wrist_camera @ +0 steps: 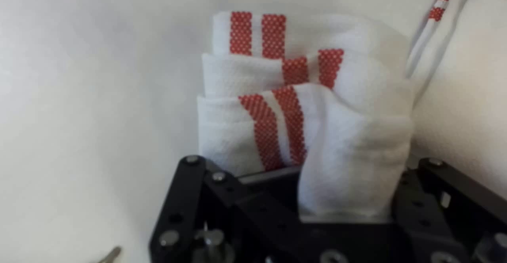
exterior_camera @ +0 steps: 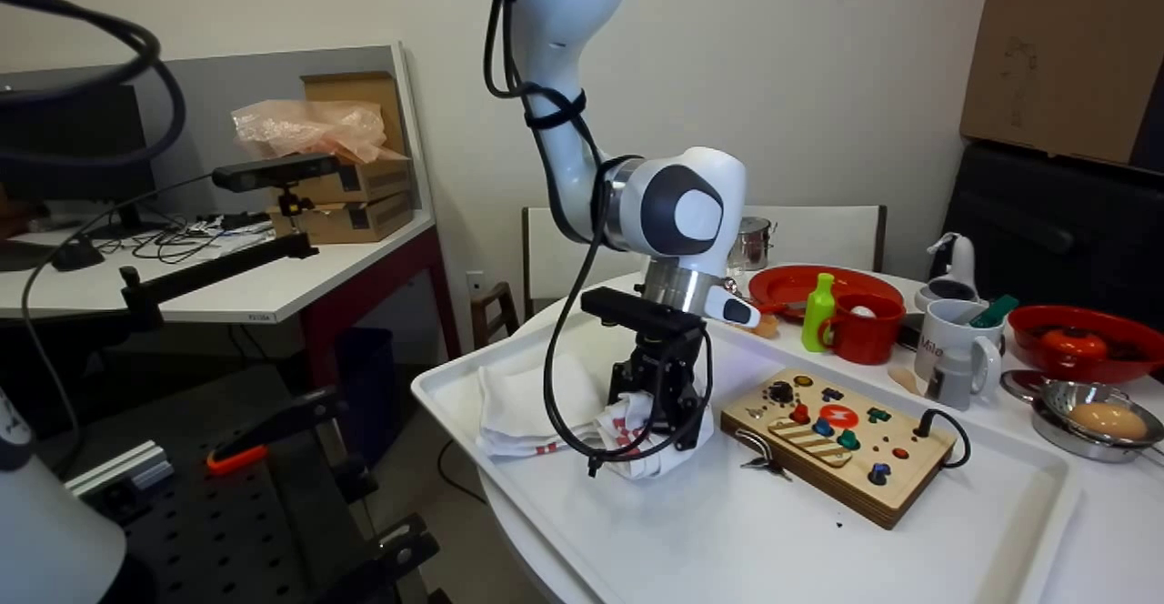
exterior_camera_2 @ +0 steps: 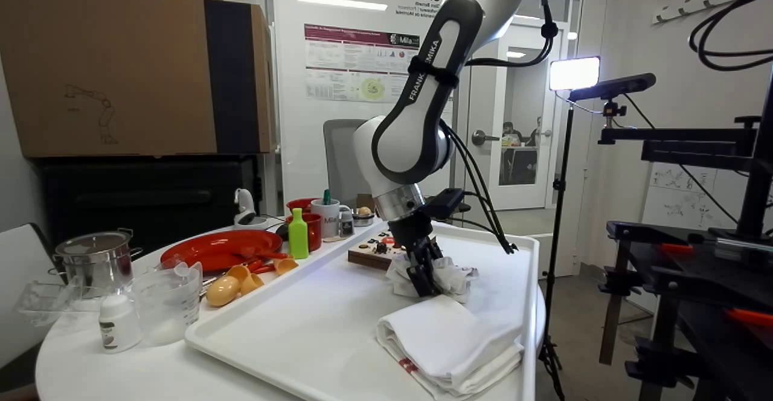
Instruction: Use the white and red towel at the back to wipe the tray
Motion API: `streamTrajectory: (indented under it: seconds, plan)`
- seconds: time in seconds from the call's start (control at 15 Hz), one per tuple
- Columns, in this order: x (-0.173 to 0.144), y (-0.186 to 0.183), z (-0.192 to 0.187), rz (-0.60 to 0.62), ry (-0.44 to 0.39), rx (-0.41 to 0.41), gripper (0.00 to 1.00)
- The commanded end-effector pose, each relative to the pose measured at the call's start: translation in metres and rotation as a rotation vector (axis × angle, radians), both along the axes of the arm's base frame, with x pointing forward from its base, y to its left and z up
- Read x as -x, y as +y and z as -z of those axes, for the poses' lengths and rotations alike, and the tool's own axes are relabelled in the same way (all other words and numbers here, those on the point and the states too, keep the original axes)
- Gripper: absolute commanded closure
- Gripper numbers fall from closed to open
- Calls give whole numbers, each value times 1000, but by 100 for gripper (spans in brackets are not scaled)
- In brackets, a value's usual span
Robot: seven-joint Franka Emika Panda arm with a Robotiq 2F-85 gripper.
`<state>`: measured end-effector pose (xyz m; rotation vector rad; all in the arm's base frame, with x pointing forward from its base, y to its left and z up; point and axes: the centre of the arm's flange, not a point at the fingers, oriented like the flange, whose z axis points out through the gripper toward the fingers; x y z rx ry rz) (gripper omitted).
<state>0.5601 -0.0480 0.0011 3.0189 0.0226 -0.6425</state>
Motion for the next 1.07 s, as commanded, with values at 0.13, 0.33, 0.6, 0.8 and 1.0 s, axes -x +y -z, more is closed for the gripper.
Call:
streamTrajectory:
  seconds: [0.13, 0.33, 0.6, 0.8, 1.0]
  plan:
    - [19, -31, 30, 114, 18, 17, 100]
    - [12, -32, 28, 119, 11, 12, 100]
    - [-2, -16, 18, 74, -11, 4, 100]
    - [-13, -3, 8, 31, -37, 5, 100]
    - [-25, 17, -1, -22, -78, 3, 100]
